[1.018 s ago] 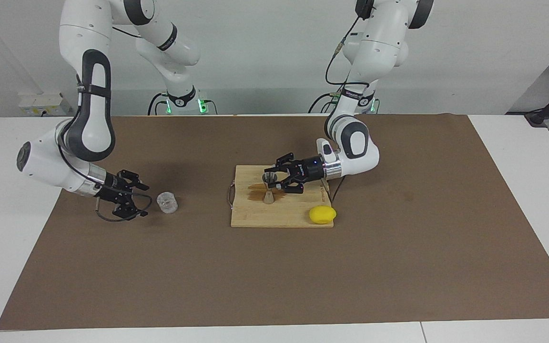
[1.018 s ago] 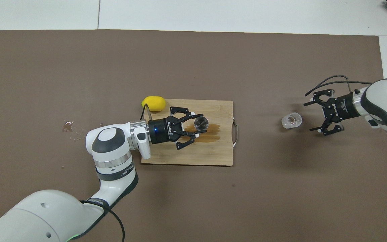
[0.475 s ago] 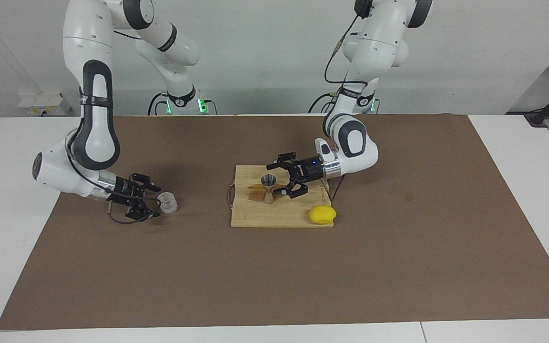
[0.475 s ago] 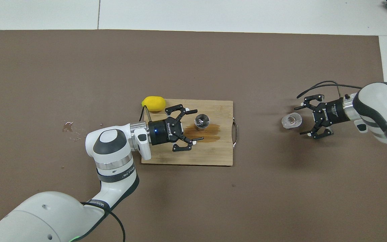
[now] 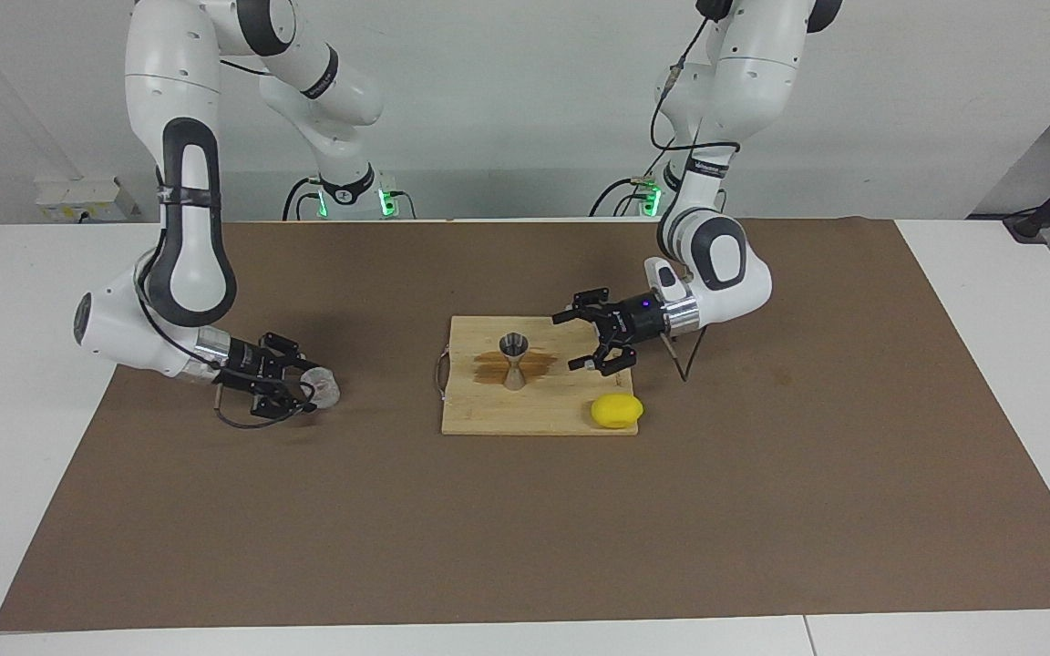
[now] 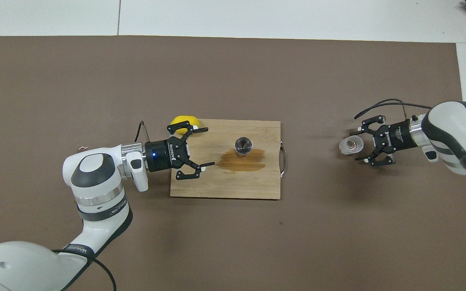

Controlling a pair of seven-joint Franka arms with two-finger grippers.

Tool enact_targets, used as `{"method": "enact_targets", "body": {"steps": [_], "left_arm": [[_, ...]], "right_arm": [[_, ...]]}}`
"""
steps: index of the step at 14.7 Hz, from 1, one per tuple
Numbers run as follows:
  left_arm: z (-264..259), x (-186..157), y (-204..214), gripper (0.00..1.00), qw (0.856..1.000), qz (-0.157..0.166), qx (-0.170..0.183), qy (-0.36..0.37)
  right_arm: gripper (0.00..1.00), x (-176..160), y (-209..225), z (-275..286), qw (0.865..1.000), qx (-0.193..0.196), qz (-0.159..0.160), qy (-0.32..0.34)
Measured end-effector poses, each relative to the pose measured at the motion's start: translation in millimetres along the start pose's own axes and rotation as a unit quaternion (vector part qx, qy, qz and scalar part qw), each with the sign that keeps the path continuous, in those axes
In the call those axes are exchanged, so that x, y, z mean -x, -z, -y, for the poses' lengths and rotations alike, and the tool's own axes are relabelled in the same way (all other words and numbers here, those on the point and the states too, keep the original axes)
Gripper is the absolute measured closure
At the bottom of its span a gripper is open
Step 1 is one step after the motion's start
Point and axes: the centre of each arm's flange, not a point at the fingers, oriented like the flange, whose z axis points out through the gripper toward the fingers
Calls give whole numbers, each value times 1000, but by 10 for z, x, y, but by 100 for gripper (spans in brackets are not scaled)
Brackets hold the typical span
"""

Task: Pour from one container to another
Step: 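Grasp the glass cup with the right gripper while the left gripper withdraws, then carry the glass cup with the right gripper over the metal cup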

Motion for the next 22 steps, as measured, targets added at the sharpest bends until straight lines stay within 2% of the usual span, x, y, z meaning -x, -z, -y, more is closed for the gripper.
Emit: {"method": "enact_targets", "body": {"steps": [4, 8, 10, 11, 12, 14, 17, 19, 22], "left_arm": [[129, -122, 501, 0, 999, 31, 32, -20], [251, -241, 1269, 0, 993, 81, 80, -18], [275, -288, 1700, 0, 988, 112, 103, -20], [304, -327, 1912, 0, 984, 133, 115, -27], [350, -388, 2118, 0, 979, 156, 129, -33], [480, -594, 2532, 0, 965, 209, 153, -46], [629, -952, 3027, 0, 941, 276, 181, -69], [667, -1149, 3227, 0, 924, 314, 202, -81], [722, -1475, 3444, 0, 900, 361, 222, -98]], "right_arm": [[19, 11, -4, 3, 1000, -5, 7, -4], [21, 20, -19, -11, 1000, -8, 14, -8], [25, 26, -24, -25, 1000, -9, 16, -10], [34, 33, -25, -25, 1000, -12, 20, -12], [34, 41, -27, -21, 999, -16, 26, -15], [50, 50, -20, -16, 999, -20, 30, -17], [50, 128, 50, 0, 999, -26, 28, -11], [50, 388, 125, 46, 999, -31, 23, -8], [50, 1059, 113, 140, 999, -32, 10, -13]]}}
